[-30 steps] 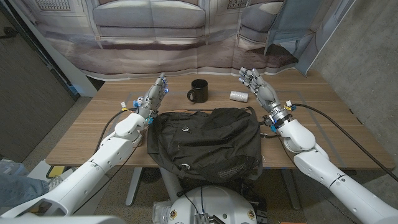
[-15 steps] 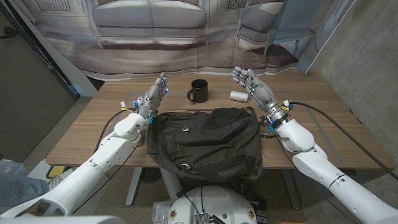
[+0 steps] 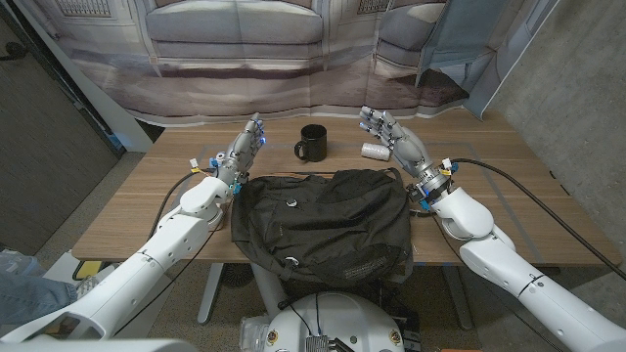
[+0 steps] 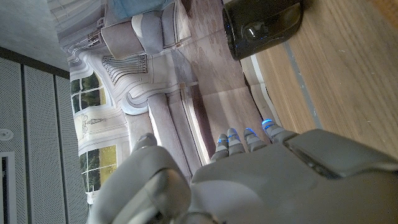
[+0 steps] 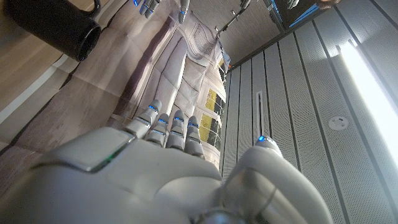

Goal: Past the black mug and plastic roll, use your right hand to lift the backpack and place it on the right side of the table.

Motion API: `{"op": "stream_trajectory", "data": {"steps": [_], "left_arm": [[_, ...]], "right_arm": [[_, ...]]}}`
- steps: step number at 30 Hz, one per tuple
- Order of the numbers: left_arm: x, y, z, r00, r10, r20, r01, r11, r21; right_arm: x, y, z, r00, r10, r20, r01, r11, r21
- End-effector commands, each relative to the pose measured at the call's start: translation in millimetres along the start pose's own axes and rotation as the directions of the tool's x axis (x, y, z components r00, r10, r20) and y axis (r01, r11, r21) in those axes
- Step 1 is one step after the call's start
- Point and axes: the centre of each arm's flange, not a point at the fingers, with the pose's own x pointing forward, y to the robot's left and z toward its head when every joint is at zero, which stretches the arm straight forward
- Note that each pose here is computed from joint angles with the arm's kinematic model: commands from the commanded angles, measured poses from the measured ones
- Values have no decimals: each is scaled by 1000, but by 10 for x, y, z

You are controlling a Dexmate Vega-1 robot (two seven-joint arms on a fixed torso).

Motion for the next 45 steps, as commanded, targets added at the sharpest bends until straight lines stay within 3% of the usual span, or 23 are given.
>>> {"op": "stream_trajectory", "data": {"steps": [1, 36, 45], "left_arm": [[-11, -32, 28, 1000, 1, 4, -1, 1000, 8], [-162, -13, 47, 1000, 0, 14, 0, 1000, -1], [-145, -44, 1, 1000, -10, 15, 10, 1000, -19]], "right_arm": [[-19, 82, 89, 999, 24, 27, -23, 999, -48], [-55, 335, 215, 995, 87, 50, -78, 984, -162], [-70, 403, 250, 994, 101, 50, -90, 978, -190]]}}
